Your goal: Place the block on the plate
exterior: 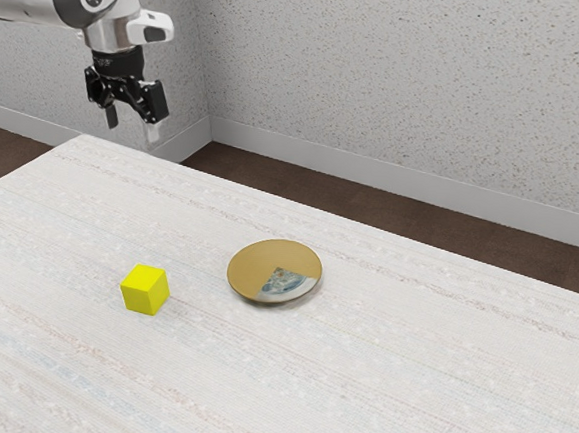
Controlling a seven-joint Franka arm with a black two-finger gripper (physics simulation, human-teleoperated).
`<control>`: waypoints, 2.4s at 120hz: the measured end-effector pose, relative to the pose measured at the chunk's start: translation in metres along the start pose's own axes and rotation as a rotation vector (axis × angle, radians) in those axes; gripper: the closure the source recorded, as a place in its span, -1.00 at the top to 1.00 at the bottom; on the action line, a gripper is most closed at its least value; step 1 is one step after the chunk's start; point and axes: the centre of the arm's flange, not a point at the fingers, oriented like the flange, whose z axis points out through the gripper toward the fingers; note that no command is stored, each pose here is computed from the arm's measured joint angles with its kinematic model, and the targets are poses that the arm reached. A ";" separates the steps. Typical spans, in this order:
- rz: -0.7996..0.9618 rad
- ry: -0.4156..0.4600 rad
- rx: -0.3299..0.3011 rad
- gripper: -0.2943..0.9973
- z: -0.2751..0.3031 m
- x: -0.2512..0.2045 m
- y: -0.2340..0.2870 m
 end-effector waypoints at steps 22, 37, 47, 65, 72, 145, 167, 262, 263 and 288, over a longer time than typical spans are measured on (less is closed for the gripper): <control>0.020 0.012 0.005 0.54 -0.001 0.001 0.000; 0.030 -0.048 -0.011 0.54 0.028 -0.008 0.002; 0.026 -0.094 -0.025 0.54 0.051 -0.022 0.005; 0.033 -0.135 -0.029 0.54 0.110 -0.040 0.009; 0.036 -0.145 -0.032 0.54 0.134 -0.046 0.008; -0.065 -0.059 -0.096 0.54 0.267 -0.027 -0.015; -0.069 -0.054 -0.088 0.54 0.282 -0.034 -0.015; -0.074 -0.007 -0.074 0.11 0.293 -0.027 -0.008; -0.072 -0.005 -0.074 0.10 0.291 -0.026 -0.008; -0.001 0.061 -0.071 0.02 0.241 0.005 0.030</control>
